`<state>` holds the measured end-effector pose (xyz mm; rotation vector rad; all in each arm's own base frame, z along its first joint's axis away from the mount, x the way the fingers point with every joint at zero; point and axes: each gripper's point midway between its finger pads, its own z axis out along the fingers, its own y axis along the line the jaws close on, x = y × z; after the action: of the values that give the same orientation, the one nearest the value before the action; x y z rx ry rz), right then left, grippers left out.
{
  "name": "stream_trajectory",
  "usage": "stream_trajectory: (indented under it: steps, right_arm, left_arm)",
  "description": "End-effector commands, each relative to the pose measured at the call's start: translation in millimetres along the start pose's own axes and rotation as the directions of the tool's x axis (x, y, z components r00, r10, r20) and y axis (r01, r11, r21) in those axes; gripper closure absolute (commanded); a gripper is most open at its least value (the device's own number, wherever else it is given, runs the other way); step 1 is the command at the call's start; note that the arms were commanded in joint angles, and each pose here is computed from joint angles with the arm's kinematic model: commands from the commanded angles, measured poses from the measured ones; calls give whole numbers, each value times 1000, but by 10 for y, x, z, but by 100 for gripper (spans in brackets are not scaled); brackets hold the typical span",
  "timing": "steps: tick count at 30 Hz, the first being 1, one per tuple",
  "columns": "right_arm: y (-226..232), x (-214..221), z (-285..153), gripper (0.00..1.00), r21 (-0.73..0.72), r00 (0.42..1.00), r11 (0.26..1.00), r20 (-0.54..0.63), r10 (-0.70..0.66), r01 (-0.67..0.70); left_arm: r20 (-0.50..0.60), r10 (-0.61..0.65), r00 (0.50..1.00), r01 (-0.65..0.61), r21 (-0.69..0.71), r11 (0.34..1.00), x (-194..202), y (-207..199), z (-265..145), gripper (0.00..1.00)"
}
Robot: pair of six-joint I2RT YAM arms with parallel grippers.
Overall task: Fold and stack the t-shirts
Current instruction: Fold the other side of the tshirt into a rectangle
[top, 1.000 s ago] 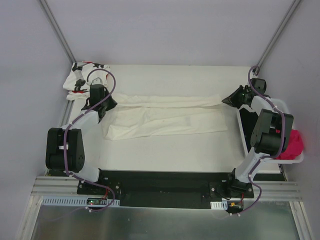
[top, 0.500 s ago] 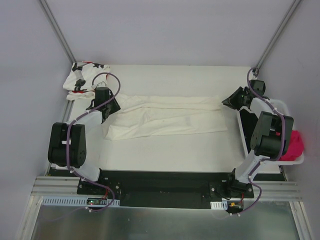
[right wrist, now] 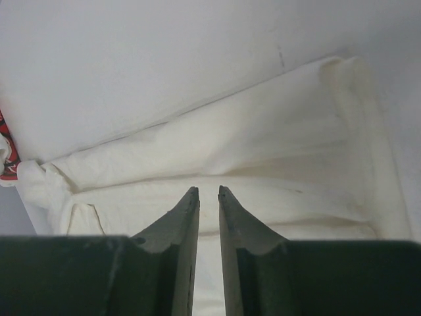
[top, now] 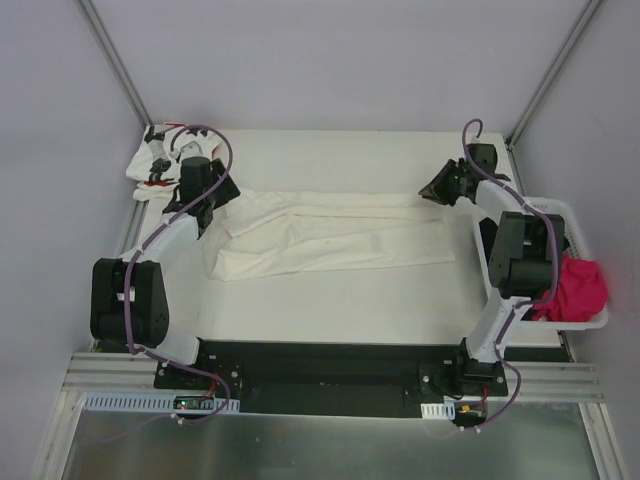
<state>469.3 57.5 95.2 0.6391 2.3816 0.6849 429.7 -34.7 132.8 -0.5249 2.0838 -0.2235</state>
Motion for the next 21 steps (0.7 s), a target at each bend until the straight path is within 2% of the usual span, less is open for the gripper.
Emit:
stream_trajectory:
  steps: [1, 5, 12, 21]
  right_arm:
    - [191, 17, 251, 79, -8, 1000, 1000, -19, -15, 14]
    - [175, 75, 488, 79, 1, 999, 1000, -44, -5, 5]
    - [161, 78, 629, 79, 4, 998, 1000, -57, 14, -14]
    - [61, 475, 506, 79, 22, 992, 1000, -126, 1, 2]
  left_arm:
    - [59, -36, 998, 30, 99, 995, -294, -306, -57, 39]
    - [56, -37, 998, 30, 121, 992, -305, -374, -39, 39]
    - [59, -21, 998, 13, 128, 992, -331, -401, 3, 39]
    - [30, -21, 999, 17, 131, 991, -228, -389, 75, 40]
